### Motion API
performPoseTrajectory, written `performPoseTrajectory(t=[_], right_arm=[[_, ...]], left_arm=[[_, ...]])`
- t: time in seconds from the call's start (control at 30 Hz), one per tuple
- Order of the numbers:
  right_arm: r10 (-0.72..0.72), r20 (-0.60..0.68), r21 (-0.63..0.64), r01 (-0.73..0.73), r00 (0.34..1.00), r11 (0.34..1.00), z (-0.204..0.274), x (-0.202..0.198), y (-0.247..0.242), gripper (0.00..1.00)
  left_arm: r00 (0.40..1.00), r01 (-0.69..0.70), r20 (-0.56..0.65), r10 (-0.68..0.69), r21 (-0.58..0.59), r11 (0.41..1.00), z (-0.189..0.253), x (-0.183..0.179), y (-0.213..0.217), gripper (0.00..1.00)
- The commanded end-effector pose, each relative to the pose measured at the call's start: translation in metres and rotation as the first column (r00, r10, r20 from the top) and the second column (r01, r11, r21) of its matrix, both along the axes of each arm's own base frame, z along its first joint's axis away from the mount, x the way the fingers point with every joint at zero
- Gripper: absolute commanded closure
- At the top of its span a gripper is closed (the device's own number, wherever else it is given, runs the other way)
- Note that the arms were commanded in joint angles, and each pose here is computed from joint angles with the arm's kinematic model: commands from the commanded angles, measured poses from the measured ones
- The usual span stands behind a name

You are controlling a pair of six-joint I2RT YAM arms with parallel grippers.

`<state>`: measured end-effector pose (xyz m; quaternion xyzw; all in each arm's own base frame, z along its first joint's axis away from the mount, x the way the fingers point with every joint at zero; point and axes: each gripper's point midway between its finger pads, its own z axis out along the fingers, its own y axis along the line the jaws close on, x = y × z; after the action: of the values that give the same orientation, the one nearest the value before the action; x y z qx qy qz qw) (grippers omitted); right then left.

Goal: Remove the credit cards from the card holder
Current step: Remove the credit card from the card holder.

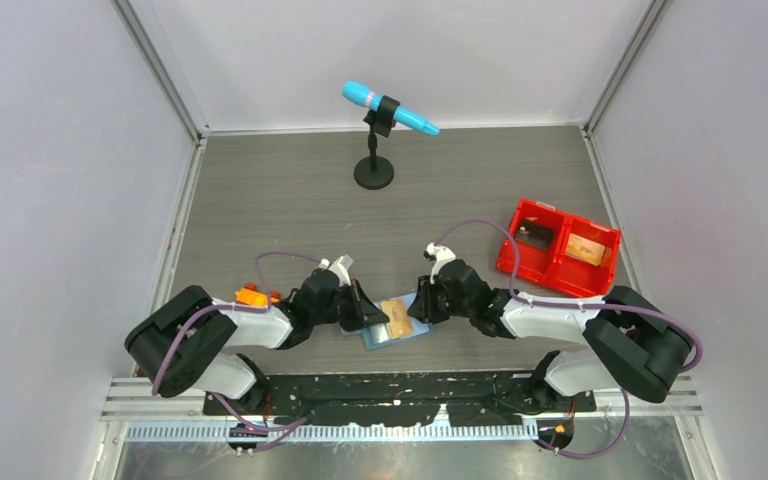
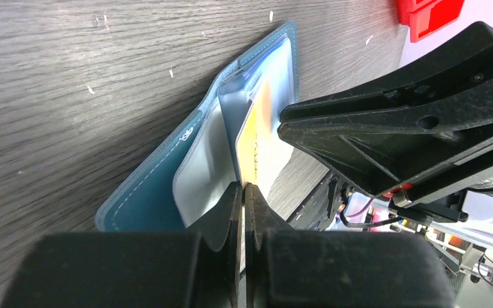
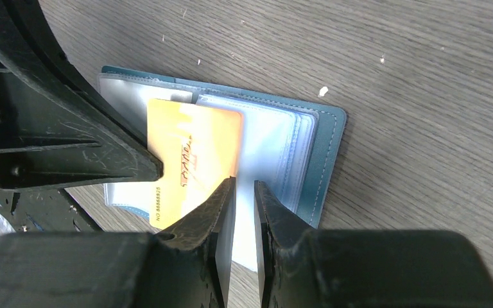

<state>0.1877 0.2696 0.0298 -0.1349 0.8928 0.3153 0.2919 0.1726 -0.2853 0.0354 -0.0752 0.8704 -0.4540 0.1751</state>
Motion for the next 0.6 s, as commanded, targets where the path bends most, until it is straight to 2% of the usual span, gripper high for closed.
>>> performPoseTrajectory(t=[0.0, 0.17, 0.3, 0.43, 0.57], right_arm=[[-0.015, -0.038, -0.095, 0.011, 0.999, 0.995, -0.017, -0.005, -0.016, 0.76], [0.0, -0.029, -0.107, -0.003, 1.0, 0.994, -0.011, -0.004, -0.015, 0.76], [0.041, -0.002, -0.109, -0.041, 0.999, 0.993, 0.0, -0.002, -0.013, 0.76], [0.108, 0.046, -0.115, -0.102, 0.993, 0.988, 0.022, -0.002, -0.012, 0.74], [0.22, 0.148, -0.074, -0.211, 0.964, 0.975, 0.062, -0.004, -0.003, 0.71]], left_arm=[[0.999, -0.007, 0.038, 0.006, 0.021, 1.0, 0.002, 0.001, 0.012, 1.0], [0.997, -0.005, 0.082, 0.0, 0.064, 0.998, 0.011, 0.002, 0.024, 1.0], [0.99, 0.011, 0.137, -0.031, 0.144, 0.989, 0.024, 0.001, 0.037, 1.0], [0.98, 0.041, 0.184, -0.082, 0.215, 0.976, 0.043, -0.006, 0.05, 1.0], [0.957, 0.115, 0.241, -0.164, 0.203, 0.972, 0.069, -0.017, 0.051, 1.0]])
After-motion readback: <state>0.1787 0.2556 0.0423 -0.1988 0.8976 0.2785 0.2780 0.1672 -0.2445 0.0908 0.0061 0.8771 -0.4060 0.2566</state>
